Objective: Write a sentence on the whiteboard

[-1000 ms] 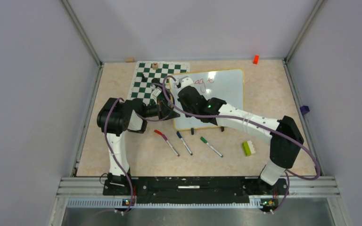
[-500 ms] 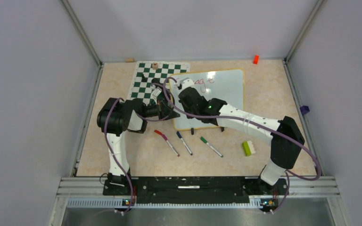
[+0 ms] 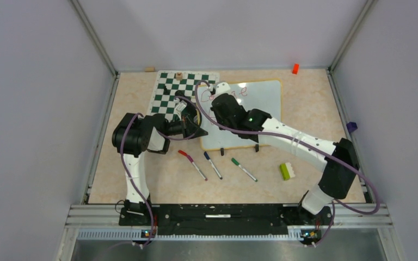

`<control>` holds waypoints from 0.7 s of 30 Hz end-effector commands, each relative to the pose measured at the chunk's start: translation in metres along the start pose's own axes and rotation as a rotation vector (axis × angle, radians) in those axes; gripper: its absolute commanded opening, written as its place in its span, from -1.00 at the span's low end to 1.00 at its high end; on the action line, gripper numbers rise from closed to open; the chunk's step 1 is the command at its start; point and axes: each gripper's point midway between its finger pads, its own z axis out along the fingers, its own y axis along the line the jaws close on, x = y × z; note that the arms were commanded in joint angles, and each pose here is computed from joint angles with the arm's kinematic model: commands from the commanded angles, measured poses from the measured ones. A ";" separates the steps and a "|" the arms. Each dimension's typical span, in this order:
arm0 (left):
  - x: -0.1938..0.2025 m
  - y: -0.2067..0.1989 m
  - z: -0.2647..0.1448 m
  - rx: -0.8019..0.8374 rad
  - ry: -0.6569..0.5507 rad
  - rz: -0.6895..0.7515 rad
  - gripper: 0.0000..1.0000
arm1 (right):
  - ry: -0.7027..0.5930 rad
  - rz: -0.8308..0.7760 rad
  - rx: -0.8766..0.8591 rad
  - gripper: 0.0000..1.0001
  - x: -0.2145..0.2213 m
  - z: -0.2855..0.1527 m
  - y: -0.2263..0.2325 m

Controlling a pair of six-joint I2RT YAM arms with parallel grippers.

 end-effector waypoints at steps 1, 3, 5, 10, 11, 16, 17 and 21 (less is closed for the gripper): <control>-0.015 -0.012 0.000 0.036 -0.020 0.168 -1.00 | -0.065 0.030 0.010 -1.00 -0.023 -0.015 -0.016; -0.015 -0.012 0.000 0.037 -0.019 0.168 -1.00 | -0.060 0.031 0.017 -1.00 -0.022 -0.012 -0.019; -0.015 -0.012 0.000 0.036 -0.020 0.170 -1.00 | -0.054 0.028 0.023 -1.00 -0.021 -0.008 -0.019; -0.015 -0.012 0.000 0.037 -0.020 0.170 -1.00 | -0.042 0.011 0.028 -1.00 -0.019 -0.001 -0.017; -0.014 -0.012 0.000 0.036 -0.019 0.169 -1.00 | -0.038 0.009 0.030 -1.00 -0.018 0.001 -0.017; -0.014 -0.012 0.000 0.037 -0.019 0.170 -1.00 | -0.024 0.002 0.028 -1.00 -0.014 0.007 -0.014; -0.014 -0.011 0.000 0.036 -0.020 0.169 -1.00 | -0.023 0.003 0.030 -1.00 -0.014 0.008 -0.014; -0.014 -0.011 0.000 0.036 -0.019 0.167 -1.00 | -0.026 0.003 0.037 -1.00 -0.015 0.012 -0.013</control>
